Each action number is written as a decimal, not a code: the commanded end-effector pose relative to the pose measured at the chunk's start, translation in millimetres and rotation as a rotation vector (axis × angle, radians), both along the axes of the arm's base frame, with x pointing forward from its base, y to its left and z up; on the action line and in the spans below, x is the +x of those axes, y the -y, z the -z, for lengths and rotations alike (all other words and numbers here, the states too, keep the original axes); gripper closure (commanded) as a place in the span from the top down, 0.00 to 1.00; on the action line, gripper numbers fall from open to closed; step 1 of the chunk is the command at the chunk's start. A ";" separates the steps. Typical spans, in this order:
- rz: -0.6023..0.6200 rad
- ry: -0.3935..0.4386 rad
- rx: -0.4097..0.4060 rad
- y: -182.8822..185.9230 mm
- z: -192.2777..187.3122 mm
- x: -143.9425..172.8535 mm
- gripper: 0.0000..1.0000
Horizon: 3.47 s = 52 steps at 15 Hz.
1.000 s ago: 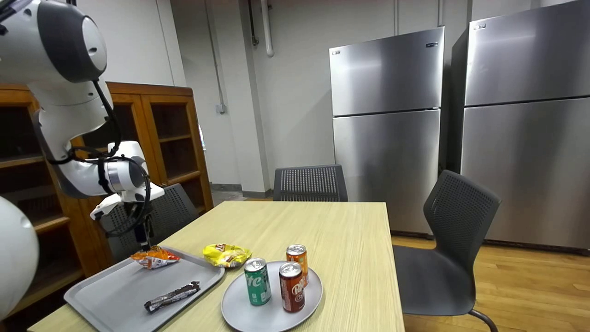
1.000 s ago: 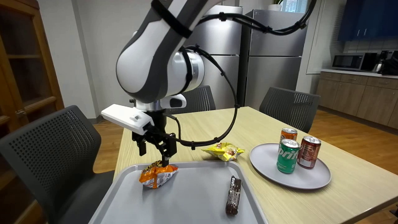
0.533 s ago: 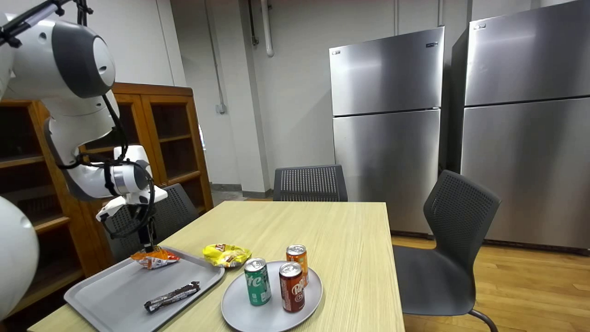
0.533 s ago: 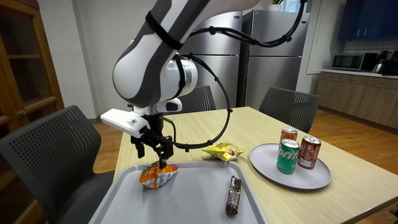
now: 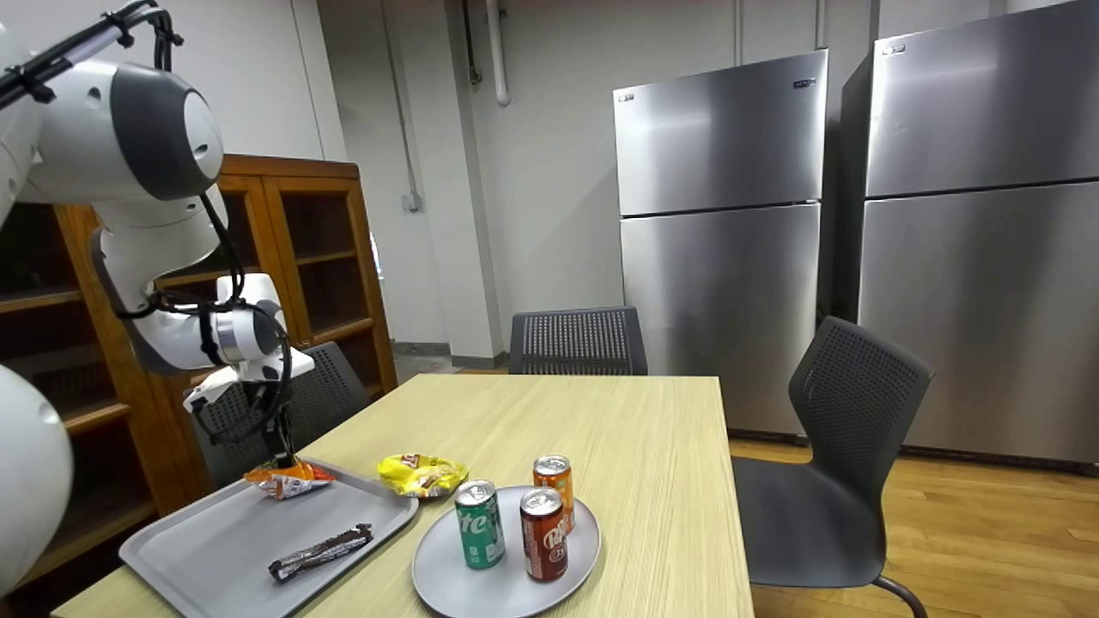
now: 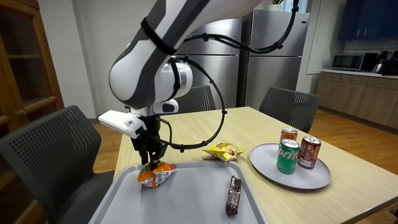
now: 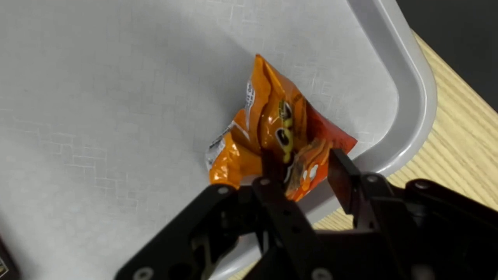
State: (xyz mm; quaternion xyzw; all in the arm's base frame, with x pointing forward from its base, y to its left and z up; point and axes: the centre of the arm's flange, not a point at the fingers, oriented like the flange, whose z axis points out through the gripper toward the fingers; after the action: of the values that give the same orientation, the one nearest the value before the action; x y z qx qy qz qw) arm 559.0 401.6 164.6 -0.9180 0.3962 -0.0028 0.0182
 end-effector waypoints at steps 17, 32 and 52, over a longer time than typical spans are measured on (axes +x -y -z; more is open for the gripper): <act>0.001 0.103 0.030 -3.0 -60.8 24.6 0.00; 0.162 0.144 -0.054 73.6 -56.3 87.7 0.00; 0.169 0.123 -0.075 90.3 -43.1 73.7 0.70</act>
State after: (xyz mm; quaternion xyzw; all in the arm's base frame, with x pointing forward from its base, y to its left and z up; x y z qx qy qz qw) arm 644.3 300.6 188.6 -0.8750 0.4782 -0.0746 0.0038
